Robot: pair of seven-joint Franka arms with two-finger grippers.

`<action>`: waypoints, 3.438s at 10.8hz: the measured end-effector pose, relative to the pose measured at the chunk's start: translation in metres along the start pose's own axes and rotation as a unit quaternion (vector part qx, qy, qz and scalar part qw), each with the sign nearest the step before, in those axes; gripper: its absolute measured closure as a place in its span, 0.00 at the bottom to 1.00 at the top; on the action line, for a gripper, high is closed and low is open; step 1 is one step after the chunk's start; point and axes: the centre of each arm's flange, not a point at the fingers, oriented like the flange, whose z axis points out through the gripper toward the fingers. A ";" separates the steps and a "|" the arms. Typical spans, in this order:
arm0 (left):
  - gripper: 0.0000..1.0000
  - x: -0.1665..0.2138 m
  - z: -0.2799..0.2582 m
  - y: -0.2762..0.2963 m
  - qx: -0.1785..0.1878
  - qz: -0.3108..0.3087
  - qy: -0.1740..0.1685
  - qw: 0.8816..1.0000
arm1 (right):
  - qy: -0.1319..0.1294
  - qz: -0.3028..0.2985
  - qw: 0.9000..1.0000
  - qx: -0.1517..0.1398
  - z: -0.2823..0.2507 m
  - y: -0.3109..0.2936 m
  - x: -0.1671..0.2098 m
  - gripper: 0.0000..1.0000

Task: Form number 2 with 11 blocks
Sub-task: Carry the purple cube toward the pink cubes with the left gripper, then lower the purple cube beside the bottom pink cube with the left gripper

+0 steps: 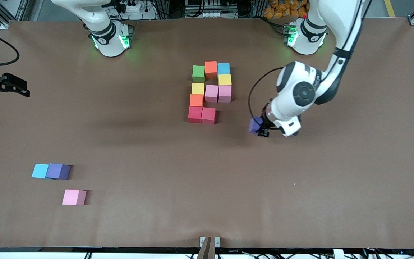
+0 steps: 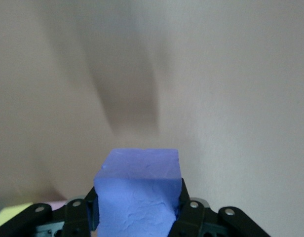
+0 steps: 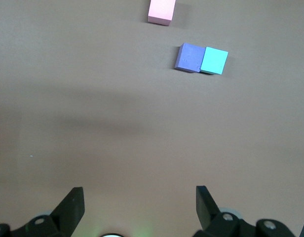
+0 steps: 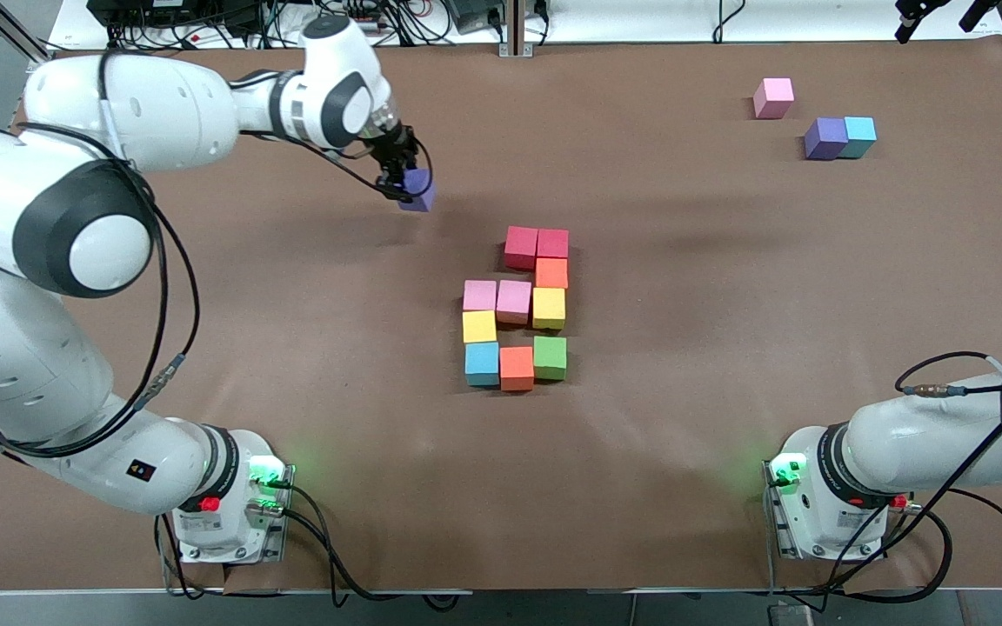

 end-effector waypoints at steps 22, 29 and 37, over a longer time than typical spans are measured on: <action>0.42 -0.117 0.092 -0.035 0.005 -0.052 0.021 0.998 | 0.017 0.078 0.996 0.046 -0.017 0.034 -0.005 0.00; 0.43 -0.115 0.099 -0.032 -0.004 -0.053 0.018 0.998 | 0.017 0.079 0.996 0.046 -0.017 0.034 -0.005 0.00; 0.43 -0.118 0.100 -0.030 -0.005 -0.058 0.016 0.998 | 0.017 0.079 0.996 0.046 -0.017 0.034 -0.005 0.00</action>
